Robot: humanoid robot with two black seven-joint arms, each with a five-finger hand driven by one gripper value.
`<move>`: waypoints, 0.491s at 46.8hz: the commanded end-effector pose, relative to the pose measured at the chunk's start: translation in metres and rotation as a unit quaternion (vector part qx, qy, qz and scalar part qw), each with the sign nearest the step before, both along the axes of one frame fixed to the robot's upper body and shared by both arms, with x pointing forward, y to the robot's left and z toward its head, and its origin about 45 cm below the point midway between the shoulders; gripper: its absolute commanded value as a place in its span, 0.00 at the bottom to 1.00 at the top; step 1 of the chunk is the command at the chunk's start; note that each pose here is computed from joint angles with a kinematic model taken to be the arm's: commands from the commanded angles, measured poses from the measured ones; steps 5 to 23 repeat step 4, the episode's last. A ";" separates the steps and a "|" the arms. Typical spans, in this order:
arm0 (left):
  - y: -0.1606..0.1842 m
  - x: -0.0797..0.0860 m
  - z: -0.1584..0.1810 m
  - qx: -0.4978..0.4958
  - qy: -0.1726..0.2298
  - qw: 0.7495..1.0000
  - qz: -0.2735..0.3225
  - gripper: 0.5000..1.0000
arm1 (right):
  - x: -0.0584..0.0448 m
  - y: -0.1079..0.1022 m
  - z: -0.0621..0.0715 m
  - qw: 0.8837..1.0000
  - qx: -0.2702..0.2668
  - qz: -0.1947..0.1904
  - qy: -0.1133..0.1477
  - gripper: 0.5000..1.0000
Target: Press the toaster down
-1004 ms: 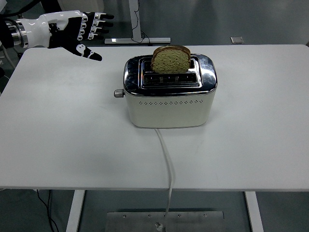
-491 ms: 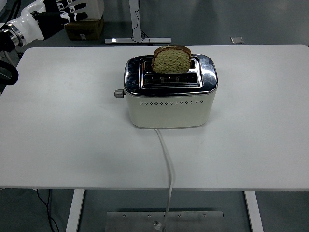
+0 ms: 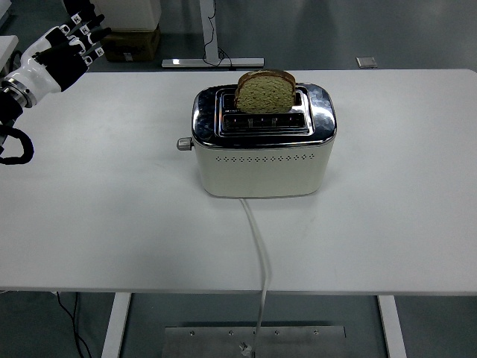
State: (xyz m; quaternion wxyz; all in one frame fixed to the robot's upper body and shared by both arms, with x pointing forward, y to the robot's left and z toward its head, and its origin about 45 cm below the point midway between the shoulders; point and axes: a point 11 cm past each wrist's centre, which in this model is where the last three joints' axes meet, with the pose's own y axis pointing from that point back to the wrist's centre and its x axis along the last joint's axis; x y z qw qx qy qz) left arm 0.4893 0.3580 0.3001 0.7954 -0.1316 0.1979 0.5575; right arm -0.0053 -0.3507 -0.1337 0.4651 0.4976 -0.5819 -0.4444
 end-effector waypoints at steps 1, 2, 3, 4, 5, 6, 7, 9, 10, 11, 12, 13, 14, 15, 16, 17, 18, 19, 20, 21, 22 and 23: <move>-0.004 -0.002 -0.011 -0.005 0.010 1.000 -0.003 1.00 | 0.000 0.000 0.000 1.000 0.000 0.000 0.000 1.00; -0.005 -0.003 -0.013 -0.003 0.012 1.000 -0.003 1.00 | 0.000 0.000 0.000 1.000 0.000 0.000 0.000 1.00; -0.004 -0.004 -0.015 -0.002 0.013 1.000 -0.003 1.00 | 0.000 0.000 0.000 1.000 0.000 0.000 0.000 1.00; -0.004 -0.004 -0.017 -0.002 0.016 1.000 -0.004 1.00 | 0.000 0.000 0.000 1.000 0.001 0.000 -0.001 1.00; -0.004 -0.004 -0.017 -0.002 0.016 1.000 -0.004 1.00 | 0.000 0.000 0.000 1.000 0.001 0.000 -0.001 1.00; -0.004 -0.004 -0.017 -0.002 0.016 1.000 -0.004 1.00 | 0.000 0.000 0.000 1.000 0.001 0.000 -0.001 1.00; -0.004 -0.004 -0.017 -0.002 0.016 1.000 -0.004 1.00 | 0.000 0.000 0.000 1.000 0.001 0.000 -0.001 1.00; -0.004 -0.004 -0.017 -0.002 0.016 1.000 -0.004 1.00 | 0.000 0.000 0.000 1.000 0.001 0.000 -0.001 1.00; -0.004 -0.004 -0.017 -0.002 0.016 1.000 -0.004 1.00 | 0.000 0.000 0.000 1.000 0.001 0.000 -0.001 1.00; -0.004 -0.004 -0.017 -0.002 0.016 1.000 -0.004 1.00 | 0.000 0.000 0.000 1.000 0.001 0.000 -0.001 1.00; -0.004 -0.004 -0.017 -0.002 0.016 1.000 -0.004 1.00 | 0.000 0.000 0.000 1.000 0.001 0.000 -0.001 1.00; -0.004 -0.004 -0.017 -0.002 0.016 1.000 -0.004 1.00 | 0.000 0.000 0.000 1.000 0.001 0.000 -0.001 1.00; -0.004 -0.004 -0.017 -0.002 0.016 1.000 -0.004 1.00 | 0.000 0.000 0.000 1.000 0.001 0.000 -0.001 1.00; -0.004 -0.004 -0.017 -0.002 0.016 1.000 -0.004 1.00 | 0.000 0.000 0.000 1.000 0.001 0.000 -0.001 1.00; -0.004 -0.004 -0.017 -0.002 0.016 1.000 -0.004 1.00 | 0.000 0.000 0.000 1.000 0.001 0.000 -0.001 1.00; -0.004 -0.004 -0.017 -0.002 0.016 1.000 -0.004 1.00 | 0.000 0.000 0.000 1.000 0.001 0.000 -0.001 1.00; -0.004 -0.004 -0.017 -0.002 0.016 1.000 -0.004 1.00 | 0.000 0.000 0.000 1.000 0.001 0.000 -0.001 1.00; -0.004 -0.004 -0.017 -0.002 0.016 1.000 -0.004 1.00 | 0.000 0.000 0.000 1.000 0.001 0.000 -0.001 1.00; -0.004 -0.004 -0.017 -0.002 0.016 1.000 -0.004 1.00 | 0.000 0.000 0.000 1.000 0.001 0.000 -0.001 1.00; -0.004 -0.004 -0.017 -0.002 0.016 1.000 -0.004 1.00 | 0.000 0.000 0.000 1.000 0.001 0.000 -0.001 1.00; -0.004 -0.004 -0.017 -0.002 0.016 1.000 -0.004 1.00 | 0.000 0.000 0.000 1.000 0.001 0.000 -0.001 1.00; -0.004 -0.004 -0.017 -0.002 0.016 1.000 -0.004 1.00 | 0.000 0.000 0.000 1.000 0.001 0.000 -0.001 1.00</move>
